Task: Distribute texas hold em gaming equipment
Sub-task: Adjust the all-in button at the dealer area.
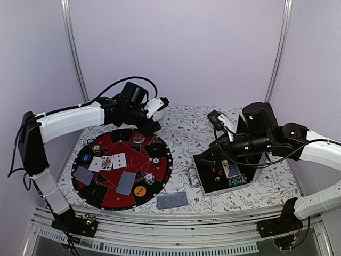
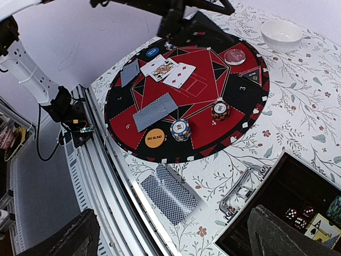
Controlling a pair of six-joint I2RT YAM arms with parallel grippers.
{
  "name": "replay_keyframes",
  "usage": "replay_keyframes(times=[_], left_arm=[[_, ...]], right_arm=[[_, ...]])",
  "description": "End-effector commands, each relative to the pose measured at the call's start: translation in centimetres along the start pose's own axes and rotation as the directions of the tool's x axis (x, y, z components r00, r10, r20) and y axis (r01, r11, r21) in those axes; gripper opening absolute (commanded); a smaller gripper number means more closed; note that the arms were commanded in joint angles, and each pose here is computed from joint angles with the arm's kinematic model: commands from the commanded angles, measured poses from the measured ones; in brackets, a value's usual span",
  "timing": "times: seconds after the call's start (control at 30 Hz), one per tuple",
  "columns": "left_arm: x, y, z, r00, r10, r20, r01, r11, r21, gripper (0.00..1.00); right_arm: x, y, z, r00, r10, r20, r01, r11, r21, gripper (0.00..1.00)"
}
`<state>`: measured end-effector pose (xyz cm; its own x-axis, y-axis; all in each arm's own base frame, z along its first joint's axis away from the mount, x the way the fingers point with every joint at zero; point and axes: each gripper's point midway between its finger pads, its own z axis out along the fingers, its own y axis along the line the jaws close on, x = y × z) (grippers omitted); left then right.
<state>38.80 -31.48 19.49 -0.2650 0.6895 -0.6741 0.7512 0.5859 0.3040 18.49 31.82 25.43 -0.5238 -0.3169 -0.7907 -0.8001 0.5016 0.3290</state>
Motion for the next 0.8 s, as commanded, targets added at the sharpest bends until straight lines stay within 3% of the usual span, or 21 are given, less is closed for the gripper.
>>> replay_keyframes(times=[0.0,0.23,0.33,0.43,0.53,0.77], left_arm=[[1.6,-5.7,-2.2,1.0,0.013,-0.005,-0.012,0.991,0.131,0.67],[1.5,-10.0,-6.3,0.998,0.023,0.058,-0.034,0.981,0.192,0.67],[1.6,-8.1,-6.2,0.998,-0.027,0.063,0.017,0.989,0.147,0.78],[2.7,-4.4,-3.5,0.99,-0.138,-0.02,0.139,0.983,0.116,0.79],[3.6,-1.1,0.0,0.968,-0.227,-0.11,0.236,0.969,0.075,0.97],[5.7,1.4,8.7,0.918,-0.306,-0.253,0.321,0.947,0.019,0.98]], right_arm=[[-0.6,-0.3,-0.8,0.999,0.011,0.049,-0.012,1.0,0.019,0.99],[-0.7,-0.2,-0.5,0.999,0.01,0.048,-0.01,1.0,0.009,0.99],[-0.7,-0.2,-0.2,0.999,0.009,0.045,-0.009,1.0,0.004,0.99],[-0.8,0.0,-0.1,0.999,0.01,0.044,-0.009,1.0,-0.01,0.99],[-0.7,0.0,-0.1,0.999,0.016,0.045,-0.015,1.0,-0.009,0.99],[-0.3,-0.3,-0.1,0.999,0.026,0.044,-0.027,1.0,0.003,0.99]])
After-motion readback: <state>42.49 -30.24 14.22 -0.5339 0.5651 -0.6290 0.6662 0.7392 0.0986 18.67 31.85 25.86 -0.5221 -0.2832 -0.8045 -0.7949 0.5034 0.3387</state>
